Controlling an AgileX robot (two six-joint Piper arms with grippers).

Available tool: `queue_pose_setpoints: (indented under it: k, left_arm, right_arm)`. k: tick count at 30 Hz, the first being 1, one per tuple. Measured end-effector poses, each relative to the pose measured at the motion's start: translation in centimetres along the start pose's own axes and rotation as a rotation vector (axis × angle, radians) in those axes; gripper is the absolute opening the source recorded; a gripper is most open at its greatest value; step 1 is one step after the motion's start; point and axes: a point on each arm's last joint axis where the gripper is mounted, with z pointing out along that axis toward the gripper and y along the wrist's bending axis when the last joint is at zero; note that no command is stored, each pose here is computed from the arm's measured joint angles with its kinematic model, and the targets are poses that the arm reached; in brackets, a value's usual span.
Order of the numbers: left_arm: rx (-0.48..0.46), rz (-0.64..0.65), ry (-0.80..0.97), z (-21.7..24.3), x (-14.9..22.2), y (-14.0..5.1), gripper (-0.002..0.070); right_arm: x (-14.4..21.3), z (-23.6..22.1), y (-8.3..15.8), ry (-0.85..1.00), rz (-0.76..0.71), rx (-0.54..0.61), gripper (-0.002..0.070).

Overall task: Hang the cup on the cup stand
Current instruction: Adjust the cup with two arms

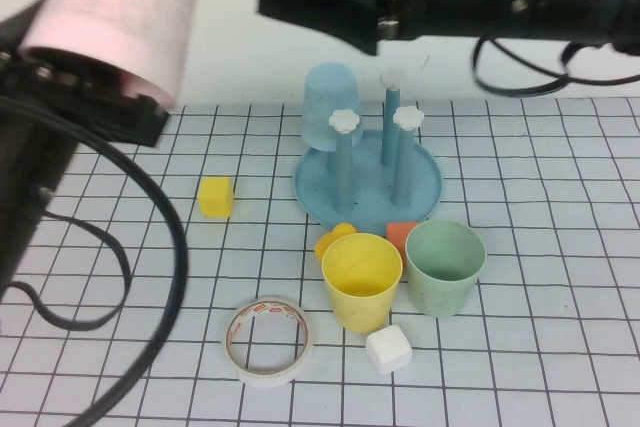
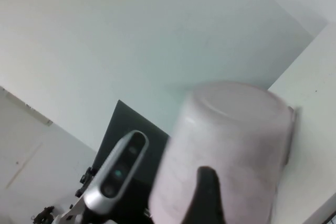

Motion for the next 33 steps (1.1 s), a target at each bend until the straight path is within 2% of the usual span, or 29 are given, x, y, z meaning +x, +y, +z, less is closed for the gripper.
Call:
queue_pose_setpoints:
  k: [6, 11, 15, 20, 29, 33]
  left_arm:
    - [0.003, 0.012, -0.029, -0.2, -0.8, -0.1, 0.0046]
    - [0.054, 0.050, -0.014, -0.2, -0.7, -0.5, 0.0046]
    - [0.054, 0.050, -0.013, -0.2, -0.6, -0.5, 0.0046]
    - [0.054, 0.050, -0.012, -0.2, -0.6, -0.5, 0.0043]
    - [0.068, 0.066, 0.018, -0.1, 0.0, -0.6, 0.0042]
    - [0.072, 0.062, 0.040, 0.2, 0.8, -0.6, 0.0042]
  right_arm:
    - [-0.2, -1.0, -0.2, 0.029, -0.006, -0.024, 0.0532]
    - [0.2, -0.3, 0.3, 0.038, -0.001, -0.042, 0.0531]
    - [0.5, 0.3, 0.7, 0.035, 0.007, -0.055, 0.0531]
    - [0.8, 1.2, 0.8, 0.010, 0.007, -0.028, 0.0533]
    - [1.6, 2.8, 1.2, -0.013, -0.031, 0.001, 0.0617]
    - [1.8, 3.4, 0.4, -0.019, -0.016, 0.020, 0.0627]
